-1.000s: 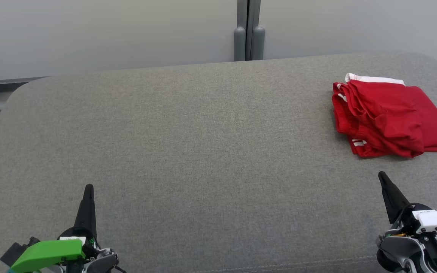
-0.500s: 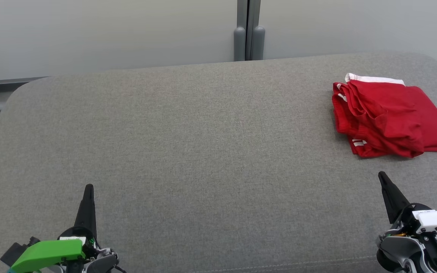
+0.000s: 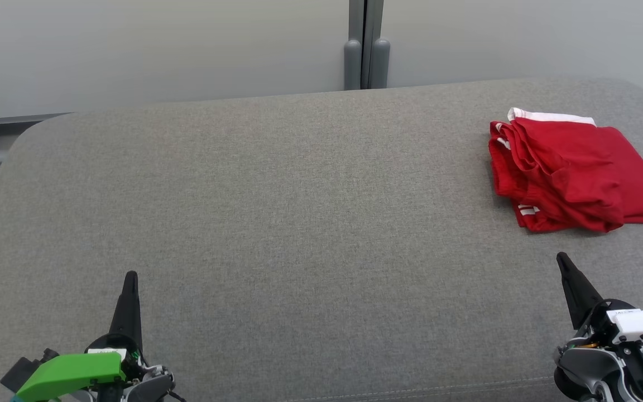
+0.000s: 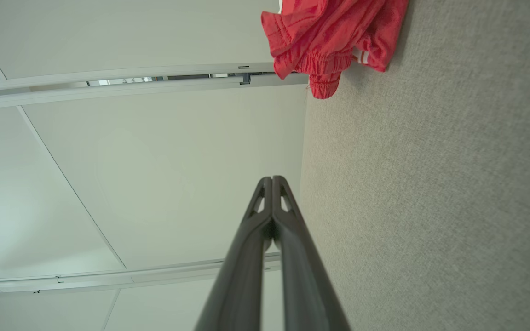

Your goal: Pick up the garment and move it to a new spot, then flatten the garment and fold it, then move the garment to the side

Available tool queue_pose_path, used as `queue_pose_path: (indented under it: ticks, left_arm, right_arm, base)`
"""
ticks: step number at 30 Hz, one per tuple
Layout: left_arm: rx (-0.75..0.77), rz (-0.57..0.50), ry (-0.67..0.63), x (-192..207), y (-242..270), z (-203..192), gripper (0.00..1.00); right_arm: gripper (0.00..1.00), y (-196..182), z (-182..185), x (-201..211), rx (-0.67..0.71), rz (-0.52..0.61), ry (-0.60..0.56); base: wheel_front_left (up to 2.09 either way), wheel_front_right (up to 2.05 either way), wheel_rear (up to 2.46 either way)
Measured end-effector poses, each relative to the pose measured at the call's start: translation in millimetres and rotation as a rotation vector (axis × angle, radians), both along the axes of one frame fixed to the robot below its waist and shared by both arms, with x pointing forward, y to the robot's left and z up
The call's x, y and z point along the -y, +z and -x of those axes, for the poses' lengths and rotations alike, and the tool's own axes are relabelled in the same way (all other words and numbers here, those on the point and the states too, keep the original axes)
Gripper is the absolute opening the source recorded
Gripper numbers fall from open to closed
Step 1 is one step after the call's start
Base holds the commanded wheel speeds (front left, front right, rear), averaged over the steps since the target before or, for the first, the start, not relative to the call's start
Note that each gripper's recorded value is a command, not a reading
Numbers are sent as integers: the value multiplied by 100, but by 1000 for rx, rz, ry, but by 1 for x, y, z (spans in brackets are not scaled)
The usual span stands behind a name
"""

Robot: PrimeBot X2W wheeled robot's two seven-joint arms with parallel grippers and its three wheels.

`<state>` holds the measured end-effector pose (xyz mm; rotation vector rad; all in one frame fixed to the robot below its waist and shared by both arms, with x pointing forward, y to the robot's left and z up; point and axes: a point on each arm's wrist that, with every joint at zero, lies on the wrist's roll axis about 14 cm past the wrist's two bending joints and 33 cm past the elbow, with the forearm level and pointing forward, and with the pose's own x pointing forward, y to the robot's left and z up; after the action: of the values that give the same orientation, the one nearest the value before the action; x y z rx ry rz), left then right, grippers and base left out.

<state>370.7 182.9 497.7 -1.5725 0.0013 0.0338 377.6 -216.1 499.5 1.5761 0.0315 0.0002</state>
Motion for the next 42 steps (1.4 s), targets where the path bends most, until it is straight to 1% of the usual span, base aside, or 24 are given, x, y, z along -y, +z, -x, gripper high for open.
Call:
queue_pose_path:
  ticks: [42]
  left_arm:
    - [0,0,0,0,0,0,0]
  right_arm:
    - [0,0,0,0,0,0,0]
  base:
    - [0,0,0]
